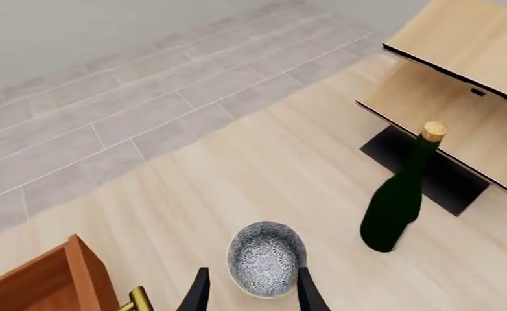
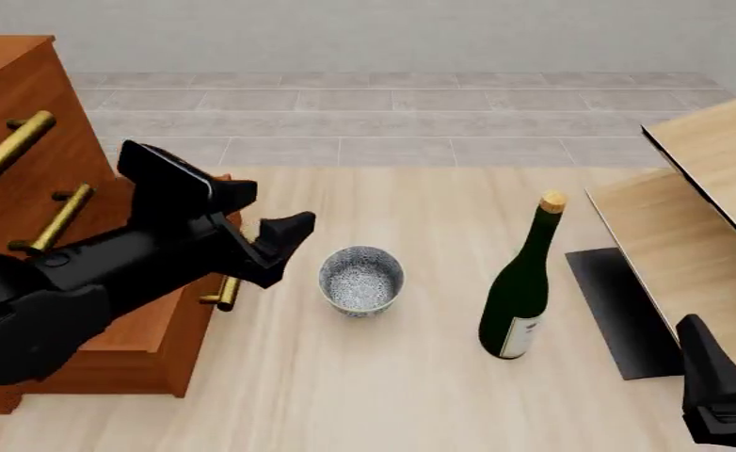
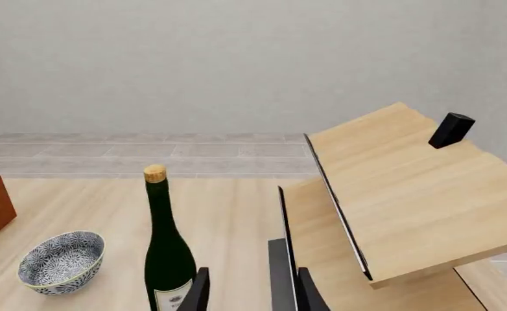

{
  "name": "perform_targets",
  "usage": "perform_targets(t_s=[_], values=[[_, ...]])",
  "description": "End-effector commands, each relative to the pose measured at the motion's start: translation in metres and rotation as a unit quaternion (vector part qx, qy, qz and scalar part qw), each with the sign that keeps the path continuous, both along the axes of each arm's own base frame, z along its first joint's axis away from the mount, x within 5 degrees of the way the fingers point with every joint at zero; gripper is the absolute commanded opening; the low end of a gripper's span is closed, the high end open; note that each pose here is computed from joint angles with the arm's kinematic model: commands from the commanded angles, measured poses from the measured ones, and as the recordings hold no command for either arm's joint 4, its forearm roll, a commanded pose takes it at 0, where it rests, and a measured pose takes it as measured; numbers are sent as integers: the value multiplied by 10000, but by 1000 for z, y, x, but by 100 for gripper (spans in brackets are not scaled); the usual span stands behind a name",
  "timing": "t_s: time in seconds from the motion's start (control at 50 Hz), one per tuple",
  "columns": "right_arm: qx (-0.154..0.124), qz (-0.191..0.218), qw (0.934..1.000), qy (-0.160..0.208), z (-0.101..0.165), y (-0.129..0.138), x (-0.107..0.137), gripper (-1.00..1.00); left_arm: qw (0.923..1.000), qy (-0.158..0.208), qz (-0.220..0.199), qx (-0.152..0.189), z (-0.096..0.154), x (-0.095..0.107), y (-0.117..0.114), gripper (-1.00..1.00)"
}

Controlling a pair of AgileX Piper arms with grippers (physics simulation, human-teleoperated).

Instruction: Put the bowl on top of the cabinet.

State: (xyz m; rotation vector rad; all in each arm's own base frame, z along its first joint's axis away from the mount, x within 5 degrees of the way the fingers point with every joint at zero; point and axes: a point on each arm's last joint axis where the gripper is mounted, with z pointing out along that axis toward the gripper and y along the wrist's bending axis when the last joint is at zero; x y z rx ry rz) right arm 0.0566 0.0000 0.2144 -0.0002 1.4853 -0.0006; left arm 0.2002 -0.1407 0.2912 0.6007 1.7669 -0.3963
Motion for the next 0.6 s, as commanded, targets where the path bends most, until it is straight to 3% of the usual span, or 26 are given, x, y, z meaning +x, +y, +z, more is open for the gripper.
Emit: perform_targets(t_s=[0.02, 0.18, 0.22, 0.38, 0.6], values=[[-1, -1, 10000, -1, 0, 0, 0, 100, 9998, 124, -111, 98, -2, 11, -15, 100], [0, 0, 10000, 0, 0, 0, 0, 100, 9994, 208, -156, 215, -12, 19, -23, 100], [0, 0, 10000, 0, 0, 0, 0, 100, 9991, 389, -85, 108, -13, 23, -25, 100], [-1, 0, 10000, -1, 0, 0, 0, 100, 9992, 373, 48, 155, -20, 33, -22, 100], [0, 1, 10000, -1, 0, 0, 0, 100, 9973, 692, 153, 205, -45, 50, -30, 100]])
